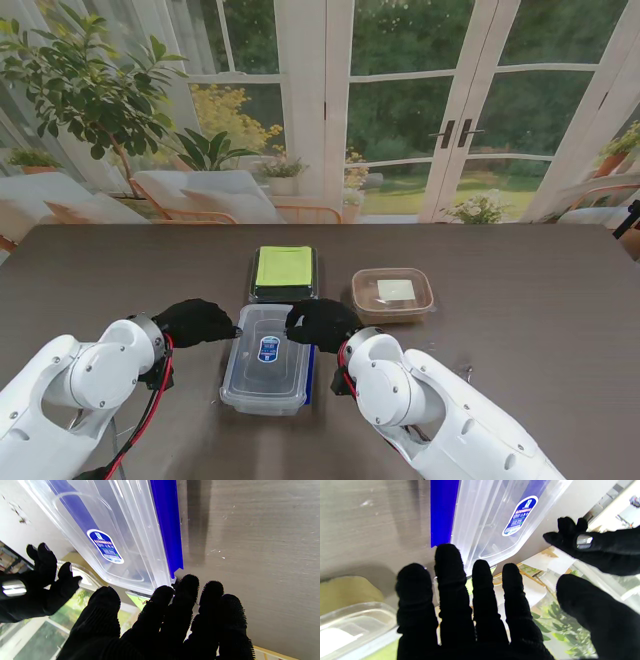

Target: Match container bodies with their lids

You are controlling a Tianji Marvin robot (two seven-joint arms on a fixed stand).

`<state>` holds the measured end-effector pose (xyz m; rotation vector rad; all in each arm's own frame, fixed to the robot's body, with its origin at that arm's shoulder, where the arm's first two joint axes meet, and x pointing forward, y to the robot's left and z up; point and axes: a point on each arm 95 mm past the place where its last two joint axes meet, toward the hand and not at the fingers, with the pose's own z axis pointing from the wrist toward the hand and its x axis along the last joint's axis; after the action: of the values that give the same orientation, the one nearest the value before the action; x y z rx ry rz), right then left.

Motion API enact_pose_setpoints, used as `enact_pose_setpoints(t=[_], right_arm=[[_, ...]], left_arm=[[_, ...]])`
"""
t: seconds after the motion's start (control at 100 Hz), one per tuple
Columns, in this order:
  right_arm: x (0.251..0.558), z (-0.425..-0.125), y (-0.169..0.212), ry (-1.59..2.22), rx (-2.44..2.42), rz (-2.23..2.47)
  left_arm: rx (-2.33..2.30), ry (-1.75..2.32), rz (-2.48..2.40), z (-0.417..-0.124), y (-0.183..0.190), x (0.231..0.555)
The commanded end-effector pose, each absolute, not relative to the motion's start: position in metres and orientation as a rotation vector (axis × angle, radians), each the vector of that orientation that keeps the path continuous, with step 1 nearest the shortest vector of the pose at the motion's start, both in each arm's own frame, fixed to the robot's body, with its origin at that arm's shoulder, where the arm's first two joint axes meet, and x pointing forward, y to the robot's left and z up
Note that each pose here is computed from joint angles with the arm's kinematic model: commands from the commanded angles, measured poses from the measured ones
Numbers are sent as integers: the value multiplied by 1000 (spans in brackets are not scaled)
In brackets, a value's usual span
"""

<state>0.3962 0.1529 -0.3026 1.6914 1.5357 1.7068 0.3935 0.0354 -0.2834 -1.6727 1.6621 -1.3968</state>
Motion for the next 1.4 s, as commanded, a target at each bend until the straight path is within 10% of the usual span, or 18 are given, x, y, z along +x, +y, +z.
enact_pose_setpoints(t=[0.0,1.39], right_arm=[[393,-301,162,1577,1668,1727],[404,-349,200,1839,1191,1532]], left_arm=[[-1741,1671,-1367,-302,37,389],[-1925,1502,-1404,-371,58,437]])
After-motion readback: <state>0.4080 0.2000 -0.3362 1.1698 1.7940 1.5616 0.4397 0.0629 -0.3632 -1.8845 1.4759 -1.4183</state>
